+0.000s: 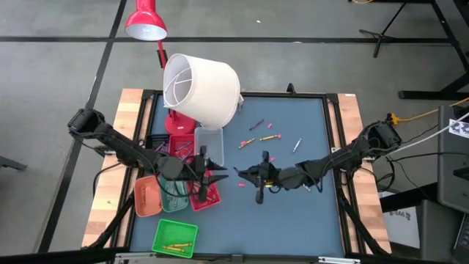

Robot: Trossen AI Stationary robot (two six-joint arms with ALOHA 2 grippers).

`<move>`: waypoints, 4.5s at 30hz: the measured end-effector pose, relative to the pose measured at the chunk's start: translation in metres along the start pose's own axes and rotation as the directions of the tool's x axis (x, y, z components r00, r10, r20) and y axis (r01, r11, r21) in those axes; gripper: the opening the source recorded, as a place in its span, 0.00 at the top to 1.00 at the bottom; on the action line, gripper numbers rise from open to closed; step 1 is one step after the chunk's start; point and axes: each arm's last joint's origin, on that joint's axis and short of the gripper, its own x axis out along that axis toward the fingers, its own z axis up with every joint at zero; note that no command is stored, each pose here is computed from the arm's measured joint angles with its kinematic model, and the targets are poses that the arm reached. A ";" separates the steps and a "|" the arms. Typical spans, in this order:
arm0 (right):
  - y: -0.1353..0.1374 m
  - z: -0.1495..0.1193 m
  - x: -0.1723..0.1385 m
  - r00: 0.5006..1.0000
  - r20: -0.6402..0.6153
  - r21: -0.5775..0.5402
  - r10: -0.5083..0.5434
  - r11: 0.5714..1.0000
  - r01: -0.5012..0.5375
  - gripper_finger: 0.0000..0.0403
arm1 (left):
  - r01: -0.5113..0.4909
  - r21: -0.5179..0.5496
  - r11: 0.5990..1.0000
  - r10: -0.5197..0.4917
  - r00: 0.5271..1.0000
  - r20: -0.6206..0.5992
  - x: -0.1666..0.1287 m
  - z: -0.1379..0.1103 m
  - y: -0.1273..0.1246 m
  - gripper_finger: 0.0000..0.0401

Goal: Sort crayons
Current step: Put the violet crayon into the black bin, then put the yellow crayon into the green bin

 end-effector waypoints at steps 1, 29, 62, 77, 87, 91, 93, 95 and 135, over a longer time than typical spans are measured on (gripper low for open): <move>-0.002 0.003 0.002 1.000 0.017 -0.004 0.010 1.000 -0.010 0.96 | 0.007 0.003 1.000 -0.007 1.000 0.018 0.001 0.002 0.002 0.75; -0.014 0.044 0.019 0.985 0.133 -0.167 0.109 0.982 -0.087 0.95 | 0.064 0.054 0.996 -0.070 0.991 0.117 0.014 0.018 0.027 0.88; -0.020 0.006 0.017 0.962 -0.257 -0.165 0.088 0.977 -0.134 0.61 | 0.005 -0.098 0.995 -0.027 0.974 -0.224 -0.027 0.012 0.040 0.97; -0.022 -0.003 0.014 0.926 -0.361 -0.107 0.109 0.982 -0.157 0.61 | -0.358 -0.308 0.881 0.083 0.761 -0.644 -0.122 -0.002 0.075 0.97; -0.022 -0.003 0.014 0.926 -0.361 -0.106 0.109 0.982 -0.157 0.61 | -0.603 -0.242 0.760 0.188 0.561 -0.806 -0.156 -0.015 0.093 0.97; -0.022 -0.003 0.014 0.926 -0.361 -0.107 0.109 0.982 -0.157 0.61 | -0.645 -0.204 0.737 0.216 0.510 -0.833 -0.161 -0.018 0.095 0.97; -0.022 -0.003 0.014 0.926 -0.361 -0.107 0.108 0.982 -0.157 0.61 | -0.650 -0.190 0.736 0.223 0.498 -0.838 -0.162 -0.019 0.096 0.97; -0.022 -0.003 0.014 0.926 -0.361 -0.107 0.108 0.982 -0.157 0.61 | -0.654 -0.176 0.736 0.230 0.485 -0.843 -0.163 -0.019 0.096 0.97; -0.166 -0.015 0.019 0.684 -0.673 -0.219 -0.282 0.959 0.179 0.61 | -0.590 -0.330 0.737 0.263 0.699 -0.665 -0.141 -0.006 0.089 0.80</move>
